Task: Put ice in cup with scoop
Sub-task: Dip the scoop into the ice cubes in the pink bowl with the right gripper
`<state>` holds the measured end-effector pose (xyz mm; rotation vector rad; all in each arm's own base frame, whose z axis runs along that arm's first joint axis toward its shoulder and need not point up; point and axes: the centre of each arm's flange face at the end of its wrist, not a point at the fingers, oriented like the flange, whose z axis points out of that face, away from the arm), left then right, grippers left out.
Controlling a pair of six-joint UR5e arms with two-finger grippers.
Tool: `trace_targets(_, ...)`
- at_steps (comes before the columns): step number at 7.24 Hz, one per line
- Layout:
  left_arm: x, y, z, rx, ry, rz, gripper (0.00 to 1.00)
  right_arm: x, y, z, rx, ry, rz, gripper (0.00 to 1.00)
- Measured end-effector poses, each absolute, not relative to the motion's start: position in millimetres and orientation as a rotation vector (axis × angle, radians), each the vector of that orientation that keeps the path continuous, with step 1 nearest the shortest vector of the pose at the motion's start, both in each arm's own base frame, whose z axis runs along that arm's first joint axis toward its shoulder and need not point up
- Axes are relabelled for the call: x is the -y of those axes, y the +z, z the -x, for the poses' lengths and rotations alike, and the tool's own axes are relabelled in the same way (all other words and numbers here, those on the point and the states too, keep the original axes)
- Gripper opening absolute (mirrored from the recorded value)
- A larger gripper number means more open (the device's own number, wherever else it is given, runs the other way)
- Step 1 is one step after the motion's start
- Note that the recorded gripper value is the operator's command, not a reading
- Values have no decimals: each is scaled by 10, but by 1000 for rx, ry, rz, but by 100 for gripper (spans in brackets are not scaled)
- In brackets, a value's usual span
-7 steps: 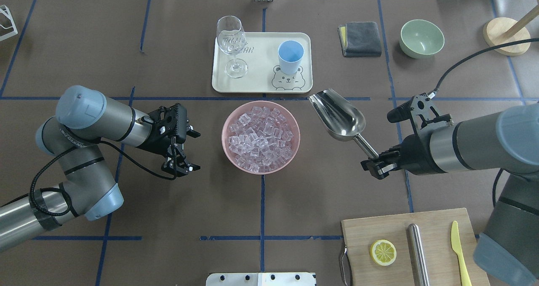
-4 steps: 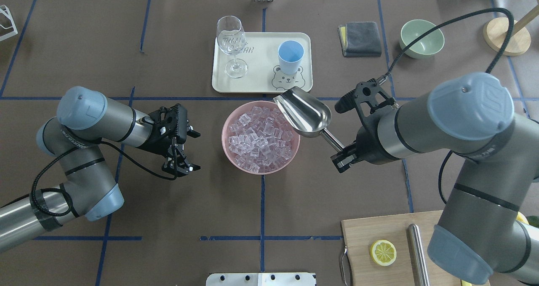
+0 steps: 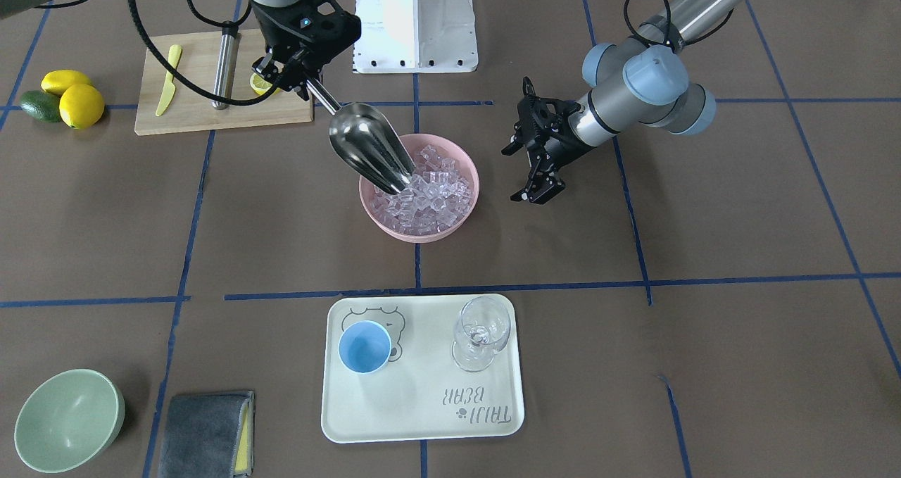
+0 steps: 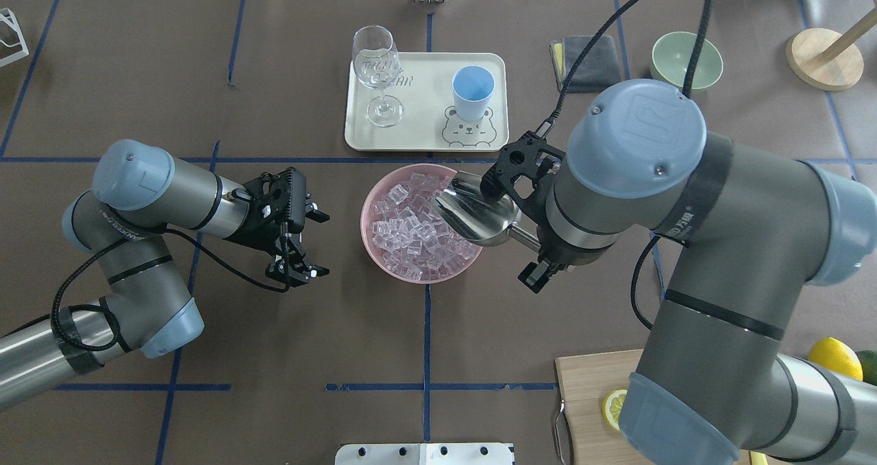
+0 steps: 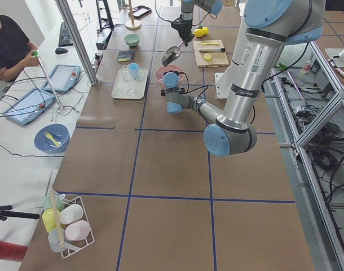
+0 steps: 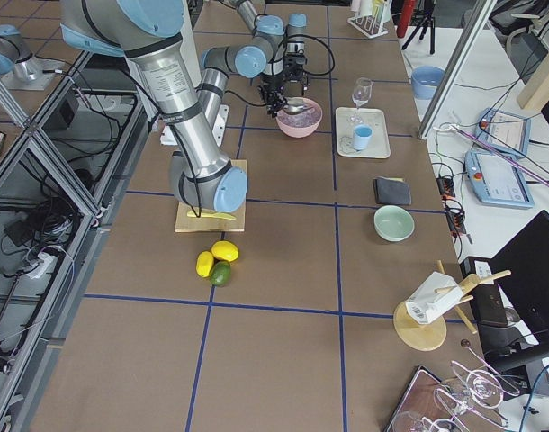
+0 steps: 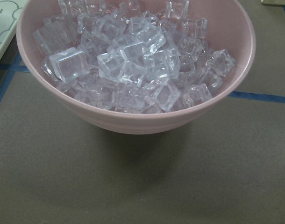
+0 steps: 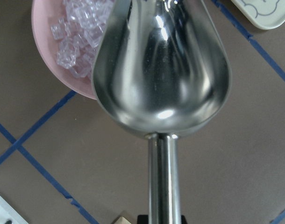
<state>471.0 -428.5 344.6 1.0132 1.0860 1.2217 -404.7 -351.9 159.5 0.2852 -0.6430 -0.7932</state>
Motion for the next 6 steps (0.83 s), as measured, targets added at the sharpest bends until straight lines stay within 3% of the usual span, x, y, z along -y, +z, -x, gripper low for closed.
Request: trace_targets(6, 4307, 3370, -4727, -1093, 1221, -1034, 100, 3738, 1252, 4277, 385, -1043, -178, 0)
